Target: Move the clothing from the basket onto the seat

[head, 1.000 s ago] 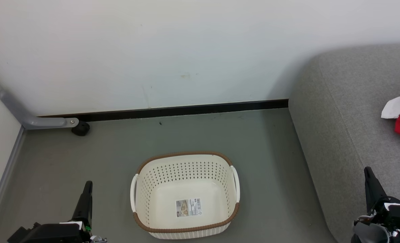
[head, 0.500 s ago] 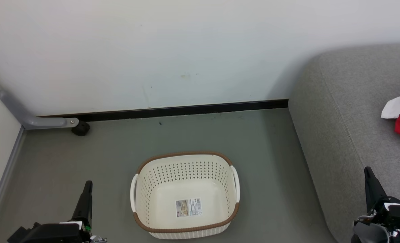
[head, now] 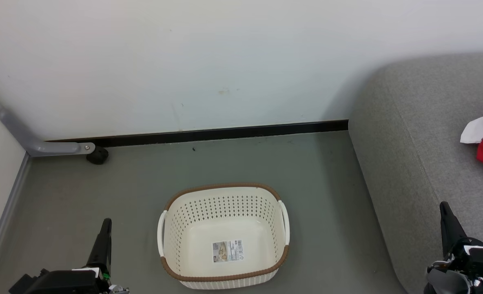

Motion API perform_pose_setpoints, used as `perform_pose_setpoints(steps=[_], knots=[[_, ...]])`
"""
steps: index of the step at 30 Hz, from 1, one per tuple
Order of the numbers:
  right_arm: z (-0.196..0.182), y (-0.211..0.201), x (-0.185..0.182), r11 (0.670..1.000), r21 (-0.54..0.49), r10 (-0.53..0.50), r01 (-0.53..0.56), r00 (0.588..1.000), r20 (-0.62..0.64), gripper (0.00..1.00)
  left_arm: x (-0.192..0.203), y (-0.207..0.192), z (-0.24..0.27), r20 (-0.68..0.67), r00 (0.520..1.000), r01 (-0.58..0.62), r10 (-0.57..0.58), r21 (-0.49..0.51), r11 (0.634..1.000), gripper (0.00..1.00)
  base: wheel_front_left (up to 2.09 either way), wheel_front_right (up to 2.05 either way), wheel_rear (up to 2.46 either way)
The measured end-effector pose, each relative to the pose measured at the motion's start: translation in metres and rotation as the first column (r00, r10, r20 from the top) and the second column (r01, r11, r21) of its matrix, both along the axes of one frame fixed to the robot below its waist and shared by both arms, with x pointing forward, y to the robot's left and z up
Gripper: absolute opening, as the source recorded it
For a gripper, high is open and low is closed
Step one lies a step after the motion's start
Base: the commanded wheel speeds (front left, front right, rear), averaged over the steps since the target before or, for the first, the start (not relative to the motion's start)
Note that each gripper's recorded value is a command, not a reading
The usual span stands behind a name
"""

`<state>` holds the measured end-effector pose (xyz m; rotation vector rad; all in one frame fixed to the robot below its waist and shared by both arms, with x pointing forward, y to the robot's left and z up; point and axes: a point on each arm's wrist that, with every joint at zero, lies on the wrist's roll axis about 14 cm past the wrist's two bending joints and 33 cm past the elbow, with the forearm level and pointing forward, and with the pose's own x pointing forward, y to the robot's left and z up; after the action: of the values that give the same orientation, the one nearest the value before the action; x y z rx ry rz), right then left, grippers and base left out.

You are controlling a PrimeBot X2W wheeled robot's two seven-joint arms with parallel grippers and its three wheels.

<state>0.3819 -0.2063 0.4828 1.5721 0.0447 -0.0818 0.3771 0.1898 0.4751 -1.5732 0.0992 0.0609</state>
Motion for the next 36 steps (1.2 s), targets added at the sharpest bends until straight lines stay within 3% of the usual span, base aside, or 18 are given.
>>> perform_pose_setpoints(steps=[36], knots=[[-0.0001,0.0001,0.0000,1.000,0.000,0.000,0.000,1.000,0.000,0.00,0.0001,0.0000,0.0002,0.001,1.000,0.000,0.000,0.000,1.000,0.00,0.00,0.00,0.00]])
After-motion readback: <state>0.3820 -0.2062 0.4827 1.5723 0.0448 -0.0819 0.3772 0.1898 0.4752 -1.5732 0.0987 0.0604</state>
